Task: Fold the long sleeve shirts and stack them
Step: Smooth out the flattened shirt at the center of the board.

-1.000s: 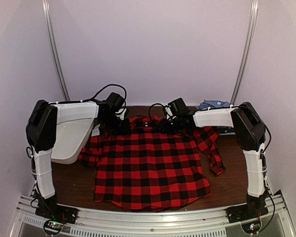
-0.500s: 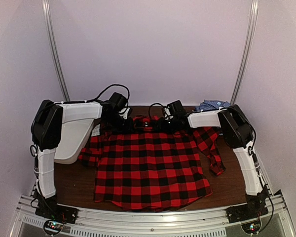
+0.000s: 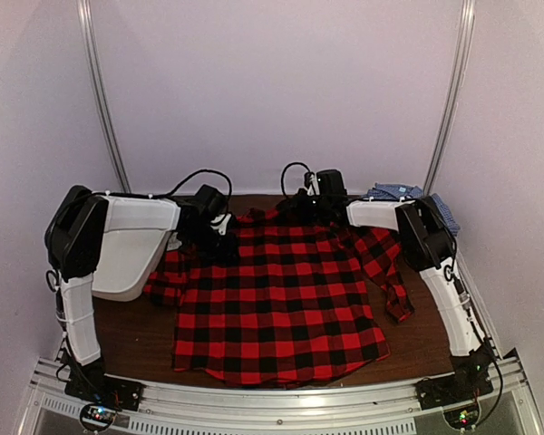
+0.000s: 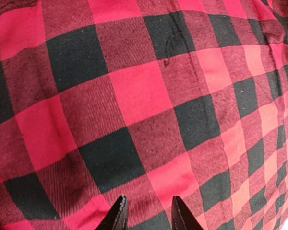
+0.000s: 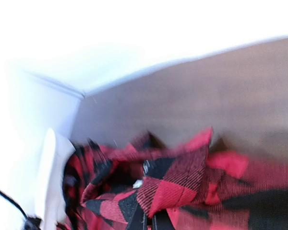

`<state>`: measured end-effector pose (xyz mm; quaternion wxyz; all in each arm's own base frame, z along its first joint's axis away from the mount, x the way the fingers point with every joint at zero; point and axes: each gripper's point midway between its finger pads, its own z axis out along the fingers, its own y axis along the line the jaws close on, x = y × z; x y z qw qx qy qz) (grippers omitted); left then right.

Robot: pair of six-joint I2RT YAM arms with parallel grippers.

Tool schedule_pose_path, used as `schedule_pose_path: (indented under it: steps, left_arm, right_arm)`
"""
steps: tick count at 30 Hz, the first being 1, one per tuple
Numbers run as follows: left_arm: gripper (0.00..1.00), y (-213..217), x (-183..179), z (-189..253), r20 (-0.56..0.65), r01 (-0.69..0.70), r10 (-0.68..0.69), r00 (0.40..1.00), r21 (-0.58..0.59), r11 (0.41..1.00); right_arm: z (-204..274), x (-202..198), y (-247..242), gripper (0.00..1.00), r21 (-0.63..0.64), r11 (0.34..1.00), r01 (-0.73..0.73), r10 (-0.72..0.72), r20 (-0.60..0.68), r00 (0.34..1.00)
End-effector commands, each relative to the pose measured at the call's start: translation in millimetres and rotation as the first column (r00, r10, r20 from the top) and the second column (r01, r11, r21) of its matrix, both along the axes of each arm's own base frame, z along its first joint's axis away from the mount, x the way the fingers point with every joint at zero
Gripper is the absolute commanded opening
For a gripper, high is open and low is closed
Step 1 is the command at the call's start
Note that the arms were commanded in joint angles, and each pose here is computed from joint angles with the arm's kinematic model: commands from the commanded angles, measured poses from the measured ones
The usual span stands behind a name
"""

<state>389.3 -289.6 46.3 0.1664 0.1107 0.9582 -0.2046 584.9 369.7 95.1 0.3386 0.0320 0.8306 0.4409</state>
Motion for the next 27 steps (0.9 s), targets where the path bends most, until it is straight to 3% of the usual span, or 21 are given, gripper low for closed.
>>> schedule_pose_path:
  steps: [1, 7, 9, 14, 17, 19, 27]
  left_arm:
    - [0.32, -5, 2, 27, 0.073, 0.008, -0.004, 0.997, -0.058, 0.998]
    - [0.32, -1, -5, 29, 0.072, 0.004, 0.000, 0.997, -0.064, 0.998]
    - [0.32, 0, -7, 29, 0.074, 0.004, 0.001, 0.997, -0.065, 0.998]
    - [0.32, -1, -8, 27, 0.075, 0.009, -0.004, 0.997, -0.071, 0.997]
    - [0.32, -1, -4, 29, 0.087, 0.005, 0.001, 0.996, -0.070, 0.998]
    - [0.32, -2, 0, 31, 0.098, 0.000, 0.008, 0.995, -0.074, 0.997]
    - [0.32, -12, 20, 47, 0.148, -0.011, 0.026, 0.989, -0.099, 0.995]
  right_arm:
    - [36, 46, -1, 0.07, 0.214, 0.977, 0.015, -0.038, 0.101, 0.994]
    - [47, 70, -7, 0.37, 0.361, 0.932, 0.028, -0.080, 0.129, 0.988]
    - [50, 69, -8, 0.48, 0.337, 0.941, 0.023, -0.074, 0.139, 0.987]
    - [67, 56, -11, 0.62, 0.252, 0.968, -0.003, -0.040, 0.164, 0.986]
    - [83, 44, -14, 0.77, 0.184, 0.983, -0.011, -0.023, 0.184, 0.983]
    - [87, 34, -14, 0.99, 0.135, 0.991, -0.023, -0.003, 0.191, 0.982]
    - [89, -15, -23, 1.00, -0.051, 0.998, -0.030, 0.039, 0.188, 0.981]
